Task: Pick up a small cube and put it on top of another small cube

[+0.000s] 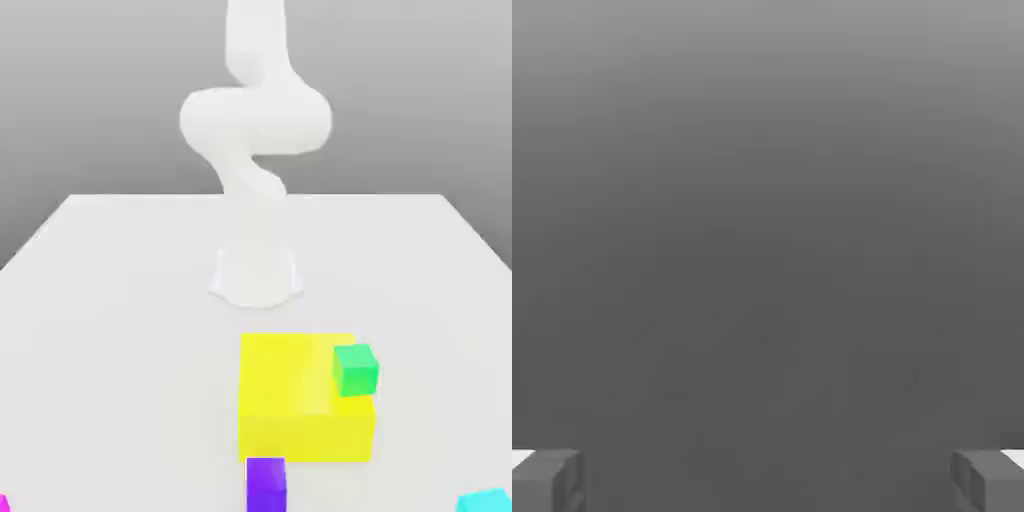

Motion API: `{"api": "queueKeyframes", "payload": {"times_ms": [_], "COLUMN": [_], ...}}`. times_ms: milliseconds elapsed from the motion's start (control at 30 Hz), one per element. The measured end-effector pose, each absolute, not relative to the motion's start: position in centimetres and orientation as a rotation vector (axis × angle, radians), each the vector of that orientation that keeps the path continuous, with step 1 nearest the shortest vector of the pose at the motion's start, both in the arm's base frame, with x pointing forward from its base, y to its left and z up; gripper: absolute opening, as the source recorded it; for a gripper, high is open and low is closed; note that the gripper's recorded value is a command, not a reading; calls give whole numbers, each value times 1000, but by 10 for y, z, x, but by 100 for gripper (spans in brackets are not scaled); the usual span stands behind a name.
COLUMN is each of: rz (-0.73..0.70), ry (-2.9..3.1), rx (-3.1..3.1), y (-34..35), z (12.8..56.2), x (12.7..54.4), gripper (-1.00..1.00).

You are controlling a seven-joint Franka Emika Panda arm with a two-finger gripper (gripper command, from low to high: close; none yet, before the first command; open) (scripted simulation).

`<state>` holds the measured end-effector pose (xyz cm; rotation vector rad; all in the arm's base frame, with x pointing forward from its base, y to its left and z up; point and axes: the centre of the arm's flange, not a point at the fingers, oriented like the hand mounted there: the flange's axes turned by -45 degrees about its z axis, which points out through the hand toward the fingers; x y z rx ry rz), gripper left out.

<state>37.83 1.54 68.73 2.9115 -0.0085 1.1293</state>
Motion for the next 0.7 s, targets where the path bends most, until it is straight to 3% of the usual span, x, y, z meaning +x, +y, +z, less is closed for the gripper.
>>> {"api": "queueKeyframes", "payload": {"times_ms": [367,700], "rz": [734,411], "ry": [88,216], "rx": [2963,3019], "y": [88,162], "z": [551,397], "x": [494,544], "gripper": [0,0]}}
